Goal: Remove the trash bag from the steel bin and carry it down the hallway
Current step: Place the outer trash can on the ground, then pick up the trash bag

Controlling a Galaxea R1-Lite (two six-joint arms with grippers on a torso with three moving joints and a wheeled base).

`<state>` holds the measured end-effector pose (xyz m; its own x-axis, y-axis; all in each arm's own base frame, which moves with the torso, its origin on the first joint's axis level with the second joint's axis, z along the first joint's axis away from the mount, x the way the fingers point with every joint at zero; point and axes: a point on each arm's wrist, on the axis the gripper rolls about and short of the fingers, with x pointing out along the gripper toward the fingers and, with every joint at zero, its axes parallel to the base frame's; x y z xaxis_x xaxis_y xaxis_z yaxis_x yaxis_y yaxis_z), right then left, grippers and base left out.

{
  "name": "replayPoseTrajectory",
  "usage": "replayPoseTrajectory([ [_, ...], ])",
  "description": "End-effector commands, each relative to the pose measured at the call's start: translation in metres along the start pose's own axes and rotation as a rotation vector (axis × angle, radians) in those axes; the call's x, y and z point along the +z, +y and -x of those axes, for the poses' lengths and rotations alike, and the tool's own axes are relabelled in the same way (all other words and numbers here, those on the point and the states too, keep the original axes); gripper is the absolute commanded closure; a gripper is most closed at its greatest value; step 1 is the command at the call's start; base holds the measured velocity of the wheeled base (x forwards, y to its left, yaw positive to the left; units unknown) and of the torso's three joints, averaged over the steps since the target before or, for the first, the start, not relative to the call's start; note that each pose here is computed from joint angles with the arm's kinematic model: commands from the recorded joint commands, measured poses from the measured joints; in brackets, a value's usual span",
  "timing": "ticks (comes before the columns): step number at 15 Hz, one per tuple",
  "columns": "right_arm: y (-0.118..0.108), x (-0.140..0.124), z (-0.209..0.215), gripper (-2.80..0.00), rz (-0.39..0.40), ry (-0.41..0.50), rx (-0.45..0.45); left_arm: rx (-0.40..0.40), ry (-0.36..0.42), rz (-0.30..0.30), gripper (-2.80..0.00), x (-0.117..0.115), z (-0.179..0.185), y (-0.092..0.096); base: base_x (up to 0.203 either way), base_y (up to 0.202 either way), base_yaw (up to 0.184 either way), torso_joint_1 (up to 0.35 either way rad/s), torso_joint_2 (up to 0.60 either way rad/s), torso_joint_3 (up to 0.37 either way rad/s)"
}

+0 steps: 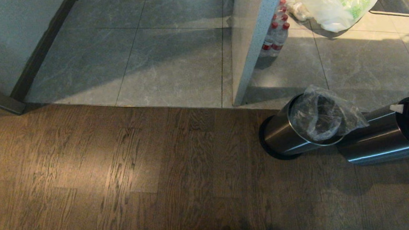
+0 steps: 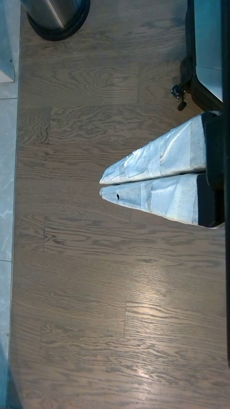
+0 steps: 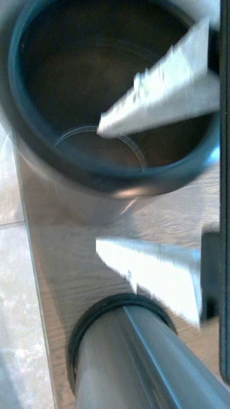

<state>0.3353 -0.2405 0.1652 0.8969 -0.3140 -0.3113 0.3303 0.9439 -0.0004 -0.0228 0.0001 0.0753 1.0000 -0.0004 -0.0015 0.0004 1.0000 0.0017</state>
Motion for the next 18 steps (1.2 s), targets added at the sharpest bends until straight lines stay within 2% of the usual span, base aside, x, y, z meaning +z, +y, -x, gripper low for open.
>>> replayPoseTrajectory([
  [1, 0.012, 0.022, 0.043, 0.00, 0.020, -0.055, 0.032, 0.000, 0.000, 0.000, 0.00, 0.000, 0.000, 0.000, 0.000, 0.000, 0.000, 0.000, 0.00, 0.000],
  [6, 0.050, 0.010, 0.093, 0.00, 0.001, 0.072, 0.161, 0.000, 0.000, 0.000, 0.00, 0.000, 0.000, 0.000, 0.000, 0.000, 0.000, 0.000, 0.00, 0.000],
  [10, 0.073, -0.011, 0.105, 0.00, -0.042, 0.227, 0.339, 0.000, 0.000, 0.000, 0.00, 0.000, 0.000, 0.000, 0.000, 0.000, 0.000, 0.000, 0.00, 0.000],
  [11, 0.082, -0.018, 0.104, 0.00, -0.033, 0.255, 0.373, 0.000, 0.000, 0.000, 0.00, 0.000, 0.000, 0.000, 0.000, 0.000, 0.000, 0.000, 0.00, 0.000],
  [12, 0.087, -0.019, 0.102, 0.00, -0.019, 0.245, 0.390, 0.000, 0.000, 0.000, 0.00, 0.000, 0.000, 0.000, 0.000, 0.000, 0.000, 0.000, 0.00, 0.000],
  [13, 0.090, -0.019, 0.100, -2.80, -0.017, 0.243, 0.398, 0.000, 0.000, 0.000, 0.00, 0.000, 0.000, 0.000, 0.000, 0.000, 0.000, 0.000, 0.00, 0.000],
  [18, 0.095, -0.013, 0.092, -2.80, 0.020, 0.170, 0.414, 0.000, 0.000, 0.000, 0.00, 0.000, 0.000, 0.000, 0.000, 0.000, 0.000, 0.000, 0.00, 0.000],
])
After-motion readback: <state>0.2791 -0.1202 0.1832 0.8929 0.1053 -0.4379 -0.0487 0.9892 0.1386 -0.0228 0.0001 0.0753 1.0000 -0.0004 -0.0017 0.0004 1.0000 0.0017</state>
